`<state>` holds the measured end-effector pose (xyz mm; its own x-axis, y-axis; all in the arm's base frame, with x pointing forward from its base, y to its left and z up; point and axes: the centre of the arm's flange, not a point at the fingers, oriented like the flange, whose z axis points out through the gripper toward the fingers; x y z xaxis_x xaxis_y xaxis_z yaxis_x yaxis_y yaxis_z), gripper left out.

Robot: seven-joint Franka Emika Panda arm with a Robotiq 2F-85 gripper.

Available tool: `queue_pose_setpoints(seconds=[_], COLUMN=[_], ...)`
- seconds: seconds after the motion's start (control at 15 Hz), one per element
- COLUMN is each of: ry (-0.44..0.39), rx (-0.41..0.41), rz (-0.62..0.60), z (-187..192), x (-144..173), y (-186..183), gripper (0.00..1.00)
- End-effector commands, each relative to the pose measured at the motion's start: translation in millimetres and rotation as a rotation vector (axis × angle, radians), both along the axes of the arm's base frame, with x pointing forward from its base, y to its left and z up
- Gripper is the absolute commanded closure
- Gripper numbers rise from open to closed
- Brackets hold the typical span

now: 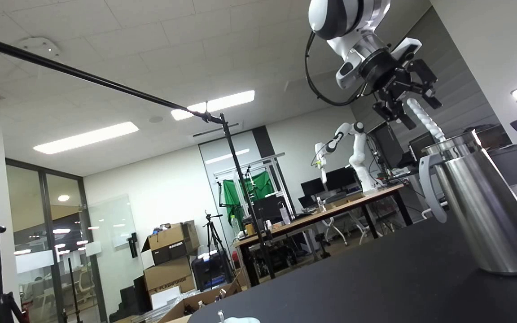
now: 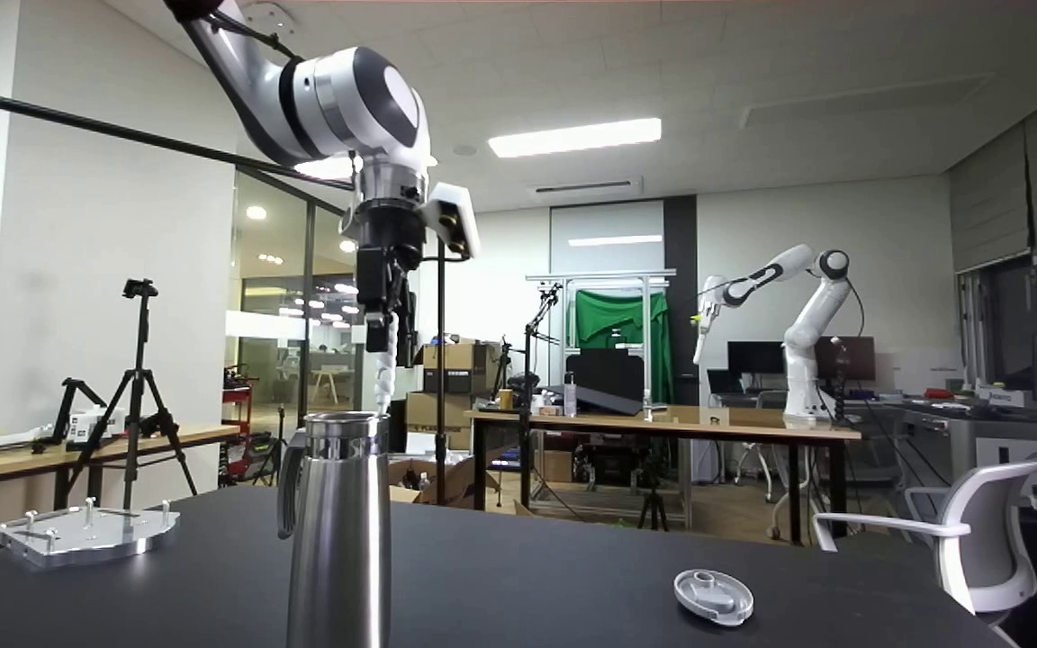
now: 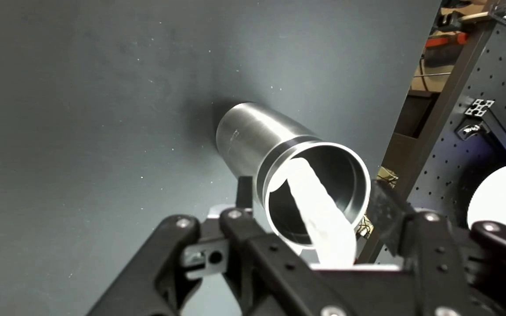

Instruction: Move the white object in the silver jar up and down in the jar

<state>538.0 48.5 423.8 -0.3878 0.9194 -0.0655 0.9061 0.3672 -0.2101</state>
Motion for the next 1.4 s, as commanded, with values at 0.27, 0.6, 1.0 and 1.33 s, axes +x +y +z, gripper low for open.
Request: queue_pose_setpoints(seconds=[0.27,0.6,1.0,1.33], ry=[-0.007,-0.044,-0.142,-0.231], rx=[-0.015,-0.013,-0.01,-0.002], rz=[-0.049,-0.065,-0.094,-0.106], z=[9.1,24.7,72.5,125.3], x=[-9.2,-35.5,-68.5,-82.2], y=[-8.7,-9.2,-11.6,-9.2], gripper=[0.88,0.96,0.96,0.96])
